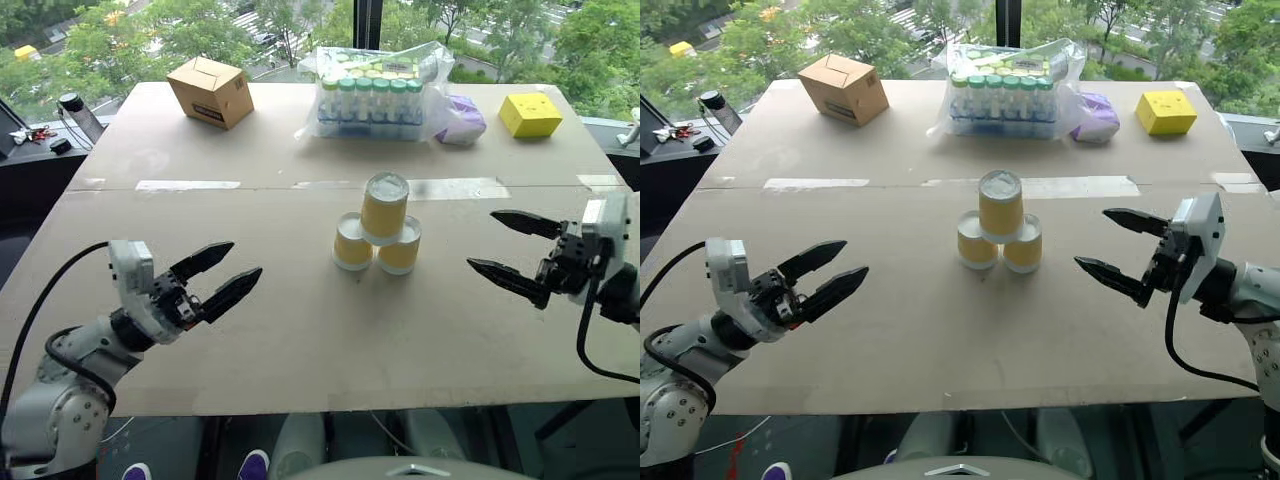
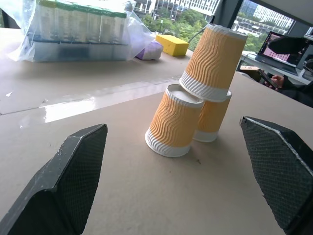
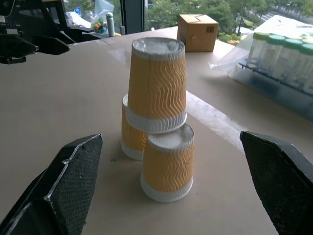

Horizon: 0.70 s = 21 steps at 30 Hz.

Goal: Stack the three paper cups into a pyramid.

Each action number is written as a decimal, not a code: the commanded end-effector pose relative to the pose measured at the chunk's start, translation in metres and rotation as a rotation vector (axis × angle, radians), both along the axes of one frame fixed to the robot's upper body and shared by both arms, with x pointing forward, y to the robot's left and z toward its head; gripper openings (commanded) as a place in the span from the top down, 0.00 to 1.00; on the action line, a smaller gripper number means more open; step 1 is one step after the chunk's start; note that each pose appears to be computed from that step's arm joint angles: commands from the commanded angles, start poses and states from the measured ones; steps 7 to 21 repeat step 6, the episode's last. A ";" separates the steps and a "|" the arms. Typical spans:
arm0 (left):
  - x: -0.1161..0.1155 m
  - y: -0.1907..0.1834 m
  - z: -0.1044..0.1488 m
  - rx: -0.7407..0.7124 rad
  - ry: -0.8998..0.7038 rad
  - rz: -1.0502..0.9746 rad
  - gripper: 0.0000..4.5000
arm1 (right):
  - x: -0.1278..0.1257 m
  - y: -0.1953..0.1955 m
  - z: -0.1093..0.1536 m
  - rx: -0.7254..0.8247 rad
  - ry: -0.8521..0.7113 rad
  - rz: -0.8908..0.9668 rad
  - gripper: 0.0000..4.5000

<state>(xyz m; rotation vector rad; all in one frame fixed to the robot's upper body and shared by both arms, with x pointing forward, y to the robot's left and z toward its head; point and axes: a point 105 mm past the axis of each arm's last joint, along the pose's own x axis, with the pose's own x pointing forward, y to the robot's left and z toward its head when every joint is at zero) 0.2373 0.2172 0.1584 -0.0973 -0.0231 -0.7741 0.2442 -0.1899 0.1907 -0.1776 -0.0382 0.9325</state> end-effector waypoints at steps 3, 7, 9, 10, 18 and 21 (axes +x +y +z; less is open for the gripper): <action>-0.003 0.009 -0.026 0.046 0.071 0.056 0.00 | -0.020 -0.025 -0.012 -0.050 -0.035 -0.107 0.01; -0.003 0.010 -0.038 0.073 0.110 0.049 0.00 | -0.022 -0.025 -0.021 -0.057 -0.025 -0.123 0.01; -0.003 0.010 -0.038 0.073 0.110 0.049 0.00 | -0.022 -0.025 -0.021 -0.057 -0.025 -0.123 0.01; -0.003 0.010 -0.038 0.073 0.110 0.049 0.00 | -0.022 -0.025 -0.021 -0.057 -0.025 -0.123 0.01; -0.003 0.010 -0.038 0.073 0.110 0.049 0.00 | -0.022 -0.025 -0.021 -0.057 -0.025 -0.123 0.01; -0.003 0.010 -0.038 0.073 0.110 0.049 0.00 | -0.022 -0.025 -0.021 -0.057 -0.025 -0.123 0.01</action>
